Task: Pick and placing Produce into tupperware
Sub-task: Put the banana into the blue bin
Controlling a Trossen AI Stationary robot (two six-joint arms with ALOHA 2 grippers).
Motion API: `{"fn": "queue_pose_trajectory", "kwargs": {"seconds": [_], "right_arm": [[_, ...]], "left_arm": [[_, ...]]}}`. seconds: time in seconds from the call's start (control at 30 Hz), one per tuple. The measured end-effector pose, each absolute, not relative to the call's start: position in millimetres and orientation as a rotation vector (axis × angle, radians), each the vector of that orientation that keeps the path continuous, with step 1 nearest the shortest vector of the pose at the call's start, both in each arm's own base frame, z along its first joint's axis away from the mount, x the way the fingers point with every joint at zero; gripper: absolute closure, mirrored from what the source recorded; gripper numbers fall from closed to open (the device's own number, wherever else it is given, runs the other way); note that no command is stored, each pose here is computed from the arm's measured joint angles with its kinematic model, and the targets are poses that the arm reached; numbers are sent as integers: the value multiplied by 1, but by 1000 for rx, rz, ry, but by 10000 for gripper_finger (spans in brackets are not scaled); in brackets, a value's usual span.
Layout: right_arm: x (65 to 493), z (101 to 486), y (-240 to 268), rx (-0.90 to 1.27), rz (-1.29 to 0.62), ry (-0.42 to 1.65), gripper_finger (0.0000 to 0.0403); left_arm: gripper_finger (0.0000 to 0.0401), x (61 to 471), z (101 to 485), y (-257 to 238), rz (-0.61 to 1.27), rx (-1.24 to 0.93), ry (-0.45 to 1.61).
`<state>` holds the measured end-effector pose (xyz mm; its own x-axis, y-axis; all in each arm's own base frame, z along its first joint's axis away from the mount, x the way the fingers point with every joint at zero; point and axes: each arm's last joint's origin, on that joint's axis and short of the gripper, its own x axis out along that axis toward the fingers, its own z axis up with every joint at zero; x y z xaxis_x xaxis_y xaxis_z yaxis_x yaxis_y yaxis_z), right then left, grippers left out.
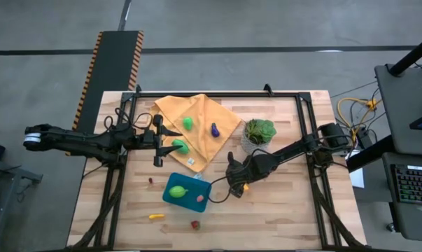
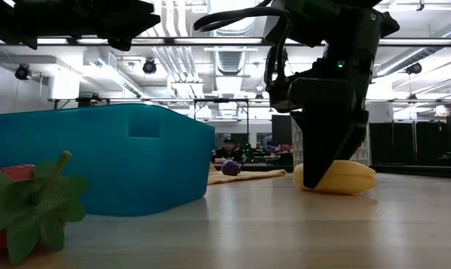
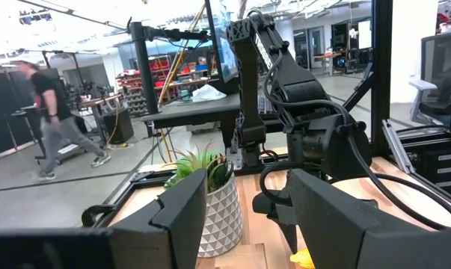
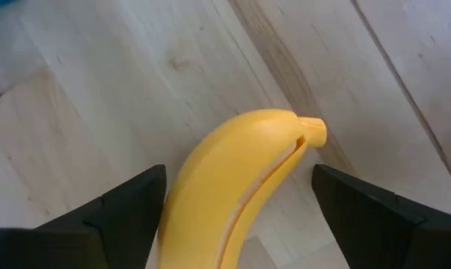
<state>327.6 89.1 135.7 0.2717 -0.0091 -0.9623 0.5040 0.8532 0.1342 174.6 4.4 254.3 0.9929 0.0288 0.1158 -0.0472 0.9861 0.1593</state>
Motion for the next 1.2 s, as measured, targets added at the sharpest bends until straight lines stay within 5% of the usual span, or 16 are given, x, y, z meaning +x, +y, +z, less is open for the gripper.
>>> {"fn": "queue_pose_trajectory", "kwargs": {"seconds": [0.47,1.2], "right_arm": [[326,135,93,452,-355,1265,83],[326,135,93,451,-357,1273,212]], "left_arm": [[223,175,254,4,38,163,-114],[223,175,254,4,38,163,-113]]}}
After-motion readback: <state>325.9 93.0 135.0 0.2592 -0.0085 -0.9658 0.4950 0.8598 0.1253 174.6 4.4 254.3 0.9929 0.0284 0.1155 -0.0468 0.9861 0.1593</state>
